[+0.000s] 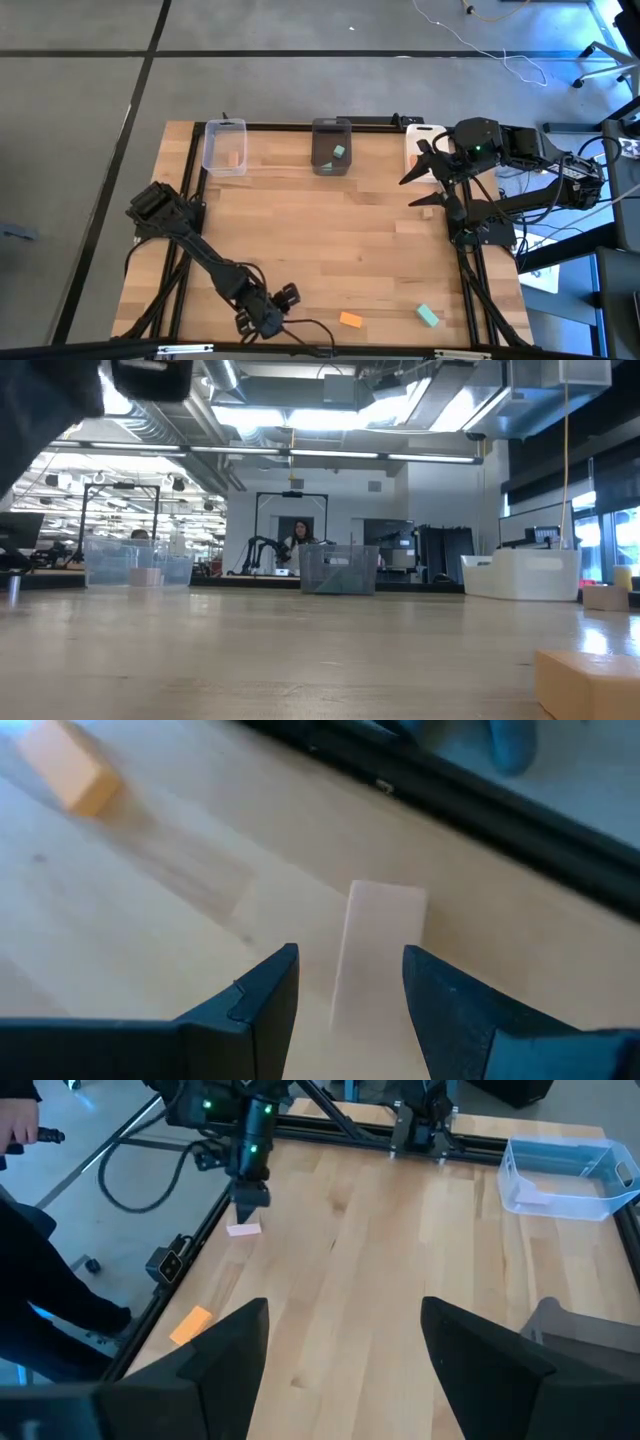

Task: Sort & place blocks by color
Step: Put the bottom light brown block into the transparent bin

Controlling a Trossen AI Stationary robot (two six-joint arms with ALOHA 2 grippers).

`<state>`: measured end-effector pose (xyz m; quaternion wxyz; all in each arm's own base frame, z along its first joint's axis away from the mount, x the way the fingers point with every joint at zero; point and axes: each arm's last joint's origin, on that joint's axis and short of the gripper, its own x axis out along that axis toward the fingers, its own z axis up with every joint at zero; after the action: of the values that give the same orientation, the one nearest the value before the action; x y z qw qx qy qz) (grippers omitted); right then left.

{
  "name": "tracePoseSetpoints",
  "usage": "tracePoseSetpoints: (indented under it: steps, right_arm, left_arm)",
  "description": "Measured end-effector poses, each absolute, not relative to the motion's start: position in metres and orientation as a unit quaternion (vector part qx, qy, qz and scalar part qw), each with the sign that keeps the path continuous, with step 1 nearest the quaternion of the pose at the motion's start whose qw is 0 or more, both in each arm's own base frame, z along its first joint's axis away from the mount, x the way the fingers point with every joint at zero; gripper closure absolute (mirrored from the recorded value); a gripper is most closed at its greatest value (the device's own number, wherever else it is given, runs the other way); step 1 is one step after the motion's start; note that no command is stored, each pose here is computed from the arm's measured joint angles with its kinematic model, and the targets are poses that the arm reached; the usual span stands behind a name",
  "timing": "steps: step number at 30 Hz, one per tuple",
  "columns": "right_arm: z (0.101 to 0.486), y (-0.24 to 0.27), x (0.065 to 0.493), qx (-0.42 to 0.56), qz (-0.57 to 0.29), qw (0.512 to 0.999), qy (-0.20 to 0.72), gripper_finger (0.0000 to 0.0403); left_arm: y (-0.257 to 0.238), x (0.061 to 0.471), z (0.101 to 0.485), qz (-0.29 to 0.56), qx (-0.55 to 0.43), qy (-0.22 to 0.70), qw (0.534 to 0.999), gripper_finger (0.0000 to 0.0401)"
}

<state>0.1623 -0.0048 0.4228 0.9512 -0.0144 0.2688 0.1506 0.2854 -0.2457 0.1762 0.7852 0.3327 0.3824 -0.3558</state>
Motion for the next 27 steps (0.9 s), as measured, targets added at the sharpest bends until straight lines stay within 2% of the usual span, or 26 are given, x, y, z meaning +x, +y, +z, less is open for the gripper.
tracePoseSetpoints:
  steps: [17,27]
  right_arm:
    - [0.423,-0.005,0.162,-0.016,0.151,0.951,0.27,0.014]
    - [0.422,-0.005,0.162,-0.016,0.151,0.951,0.271,0.014]
  left_arm:
    - [-0.247,0.288,0.168,-0.367,0.326,0.392,0.778,0.0231]
    - [-0.252,0.29,0.187,-0.339,0.293,0.409,0.795,0.0231]
